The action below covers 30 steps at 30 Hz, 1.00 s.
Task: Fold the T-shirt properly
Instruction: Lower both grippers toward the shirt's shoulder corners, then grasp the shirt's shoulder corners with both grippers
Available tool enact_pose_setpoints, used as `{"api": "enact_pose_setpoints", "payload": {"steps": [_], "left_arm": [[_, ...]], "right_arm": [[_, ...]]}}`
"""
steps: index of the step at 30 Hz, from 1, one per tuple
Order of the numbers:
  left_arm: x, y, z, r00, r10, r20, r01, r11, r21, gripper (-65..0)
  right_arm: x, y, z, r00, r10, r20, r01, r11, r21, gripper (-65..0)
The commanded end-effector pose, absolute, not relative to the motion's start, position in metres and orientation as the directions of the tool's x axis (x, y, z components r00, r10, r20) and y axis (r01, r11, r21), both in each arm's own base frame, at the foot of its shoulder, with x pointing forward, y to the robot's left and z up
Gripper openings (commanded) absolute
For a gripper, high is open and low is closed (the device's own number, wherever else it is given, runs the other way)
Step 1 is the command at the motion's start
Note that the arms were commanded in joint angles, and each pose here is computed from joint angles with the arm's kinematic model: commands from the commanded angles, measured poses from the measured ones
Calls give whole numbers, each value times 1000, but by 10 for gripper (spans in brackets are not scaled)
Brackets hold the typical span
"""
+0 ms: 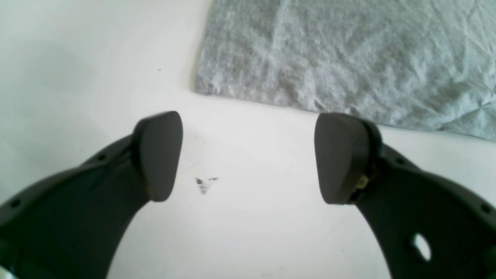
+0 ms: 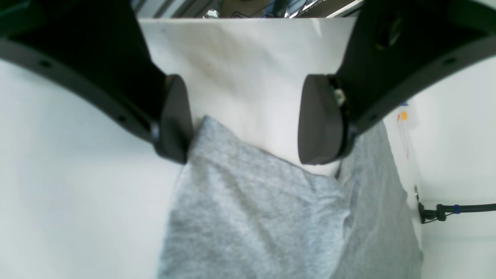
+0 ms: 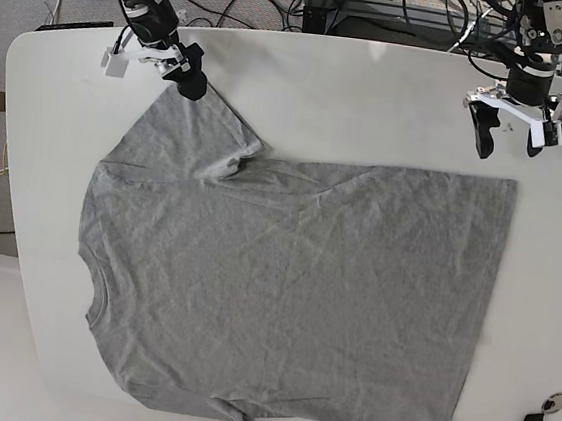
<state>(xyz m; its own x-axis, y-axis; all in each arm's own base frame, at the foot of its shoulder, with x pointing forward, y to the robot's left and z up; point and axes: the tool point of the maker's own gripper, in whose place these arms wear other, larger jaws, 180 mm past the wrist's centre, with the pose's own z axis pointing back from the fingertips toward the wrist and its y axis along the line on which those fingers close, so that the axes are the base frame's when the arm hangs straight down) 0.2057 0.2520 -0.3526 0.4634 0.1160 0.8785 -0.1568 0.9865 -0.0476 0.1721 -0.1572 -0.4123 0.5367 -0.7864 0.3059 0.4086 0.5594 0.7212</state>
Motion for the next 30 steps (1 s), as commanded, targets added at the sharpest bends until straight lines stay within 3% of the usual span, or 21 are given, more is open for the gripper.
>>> {"api": "enact_pose_setpoints", "payload": {"steps": [1,8,10,14,15,30], "left_arm": [[211,257,-340,428,89,899,-144,989,-29,-148],[214,261,-337,429,61,901,-128,992,-7,-148],[214,263,-336,430,54,901,-123,992,0,-148],[222,264,-331,410,48,911,-120,993,2,-148],[225,264,-329,403,48,914,-121,993,1,-148],[268,283,-382,493,179,852,-207,975,-85,-148]], "right_arm": [[172,-156,-417,561,-775,291,415,567,711,-243],[175,-155,-419,562,-776,285,416,563,714,-269],[176,-155,-418,562,-776,286,415,563,715,-371],[181,-155,-417,558,-777,292,407,563,719,-634],[181,-155,-417,558,-777,292,407,563,719,-650],[187,-155,-414,554,-777,299,397,563,725,-650]]}}
